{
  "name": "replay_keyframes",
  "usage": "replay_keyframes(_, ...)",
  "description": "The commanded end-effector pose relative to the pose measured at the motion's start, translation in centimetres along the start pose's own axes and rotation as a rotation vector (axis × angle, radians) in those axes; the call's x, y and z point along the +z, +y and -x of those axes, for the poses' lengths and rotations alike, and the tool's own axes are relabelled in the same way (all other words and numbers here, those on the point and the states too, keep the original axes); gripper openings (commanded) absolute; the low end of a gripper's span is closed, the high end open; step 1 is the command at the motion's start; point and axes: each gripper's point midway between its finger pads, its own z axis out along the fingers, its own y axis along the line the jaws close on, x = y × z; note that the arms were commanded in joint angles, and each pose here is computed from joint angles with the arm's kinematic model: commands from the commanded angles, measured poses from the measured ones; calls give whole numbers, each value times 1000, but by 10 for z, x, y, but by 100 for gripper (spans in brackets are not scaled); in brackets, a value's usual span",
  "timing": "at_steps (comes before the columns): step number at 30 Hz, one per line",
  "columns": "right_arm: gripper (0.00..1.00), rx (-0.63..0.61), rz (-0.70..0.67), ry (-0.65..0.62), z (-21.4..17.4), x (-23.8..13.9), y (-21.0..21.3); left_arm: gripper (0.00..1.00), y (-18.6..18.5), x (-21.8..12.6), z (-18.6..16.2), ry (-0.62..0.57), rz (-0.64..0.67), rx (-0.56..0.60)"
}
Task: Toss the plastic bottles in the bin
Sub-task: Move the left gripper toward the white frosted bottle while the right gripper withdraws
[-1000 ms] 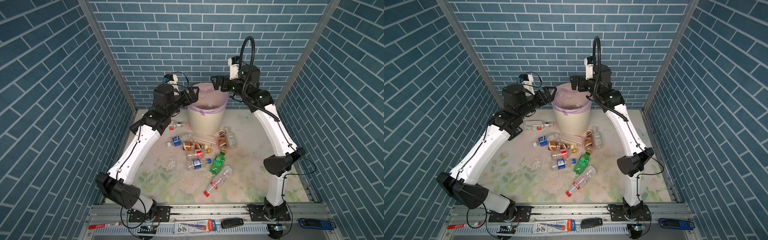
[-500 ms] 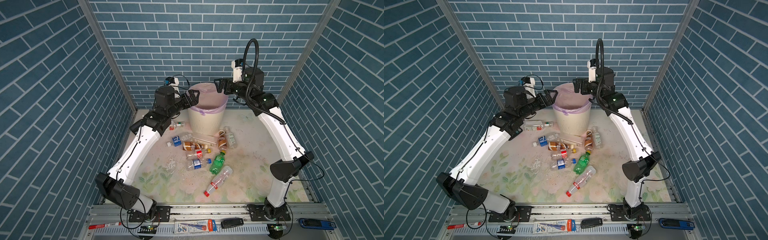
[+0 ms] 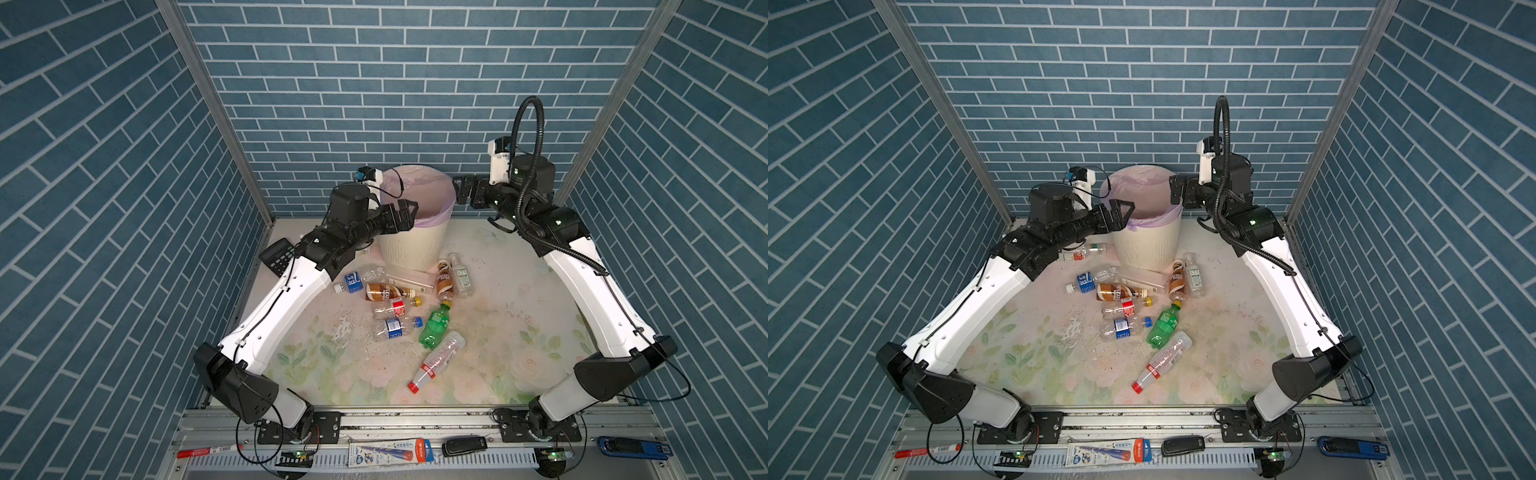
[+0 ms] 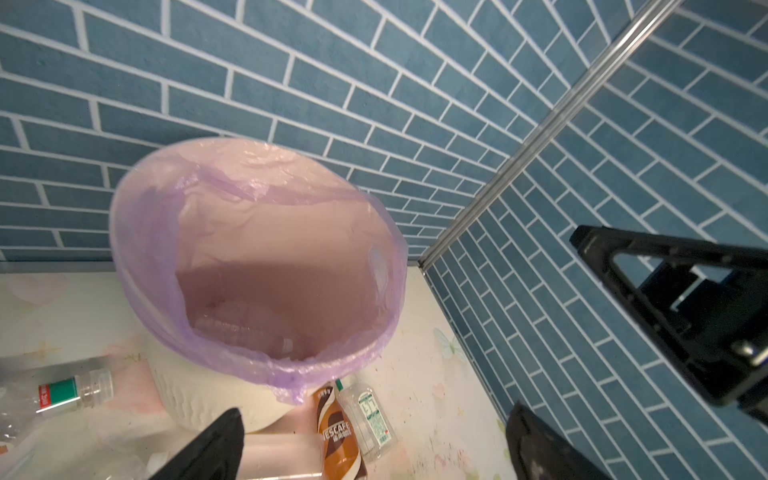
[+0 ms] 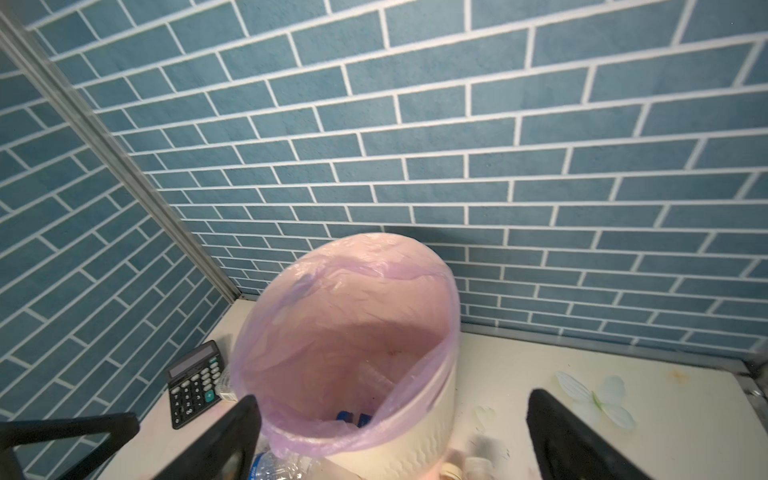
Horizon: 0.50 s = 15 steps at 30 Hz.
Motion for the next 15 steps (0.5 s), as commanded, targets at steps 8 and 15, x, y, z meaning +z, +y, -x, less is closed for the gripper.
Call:
replay_keyframes(8,99,119,-213,146,-80,-32,-80,99,-23,3,-105,219,26,175)
replay_keyframes(15,99,182,-259,216,-135,-43,-99,99,-19,6,-172,348,67,203)
